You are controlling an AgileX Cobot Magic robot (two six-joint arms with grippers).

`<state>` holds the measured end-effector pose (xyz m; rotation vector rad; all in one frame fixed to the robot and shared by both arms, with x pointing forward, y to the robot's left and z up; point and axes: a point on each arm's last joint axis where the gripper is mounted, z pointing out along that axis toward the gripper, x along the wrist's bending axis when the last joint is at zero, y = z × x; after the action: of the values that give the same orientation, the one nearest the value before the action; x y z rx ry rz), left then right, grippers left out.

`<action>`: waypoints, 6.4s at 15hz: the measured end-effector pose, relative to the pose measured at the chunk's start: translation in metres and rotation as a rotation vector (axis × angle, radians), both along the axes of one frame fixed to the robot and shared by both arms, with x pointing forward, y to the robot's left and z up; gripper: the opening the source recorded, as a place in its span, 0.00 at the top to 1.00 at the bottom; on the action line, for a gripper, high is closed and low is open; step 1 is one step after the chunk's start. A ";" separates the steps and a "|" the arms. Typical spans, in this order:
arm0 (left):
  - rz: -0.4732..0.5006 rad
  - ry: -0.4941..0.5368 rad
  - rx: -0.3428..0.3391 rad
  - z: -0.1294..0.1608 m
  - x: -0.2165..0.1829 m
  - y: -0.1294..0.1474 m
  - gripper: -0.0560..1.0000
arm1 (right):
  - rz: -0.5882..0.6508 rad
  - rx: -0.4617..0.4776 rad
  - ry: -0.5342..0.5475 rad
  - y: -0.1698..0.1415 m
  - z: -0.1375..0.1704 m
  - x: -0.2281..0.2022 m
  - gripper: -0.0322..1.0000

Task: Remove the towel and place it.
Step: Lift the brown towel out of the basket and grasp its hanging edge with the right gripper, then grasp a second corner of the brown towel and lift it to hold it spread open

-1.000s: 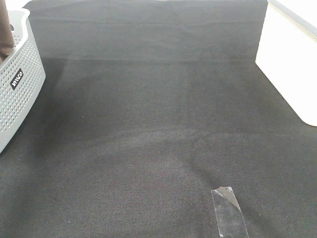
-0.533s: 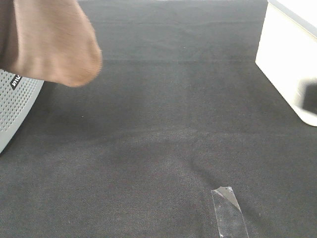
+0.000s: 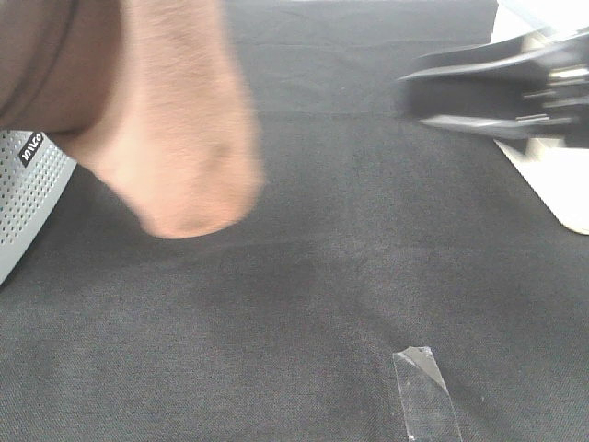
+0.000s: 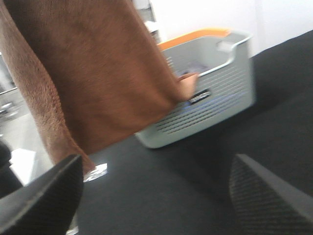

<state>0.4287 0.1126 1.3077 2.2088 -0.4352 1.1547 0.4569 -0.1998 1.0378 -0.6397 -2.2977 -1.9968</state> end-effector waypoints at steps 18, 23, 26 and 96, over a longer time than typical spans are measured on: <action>0.139 -0.009 -0.086 -0.004 0.023 -0.010 0.95 | 0.410 0.024 0.024 0.102 -0.006 0.012 0.38; 0.154 0.001 -0.160 -0.001 0.025 -0.012 0.95 | 0.394 -0.001 0.026 0.102 -0.010 0.014 0.49; 0.164 0.039 -0.130 -0.005 0.024 -0.010 0.95 | 0.392 0.000 0.028 0.102 -0.010 0.015 0.81; 0.501 -0.538 -0.751 -0.111 0.342 0.061 0.95 | -1.032 -0.169 -0.507 0.050 0.160 0.269 0.97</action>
<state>0.7707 0.1731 1.1964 1.3579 0.3419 1.8135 0.7255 -0.1495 1.1979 -1.8205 -2.7440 -2.5642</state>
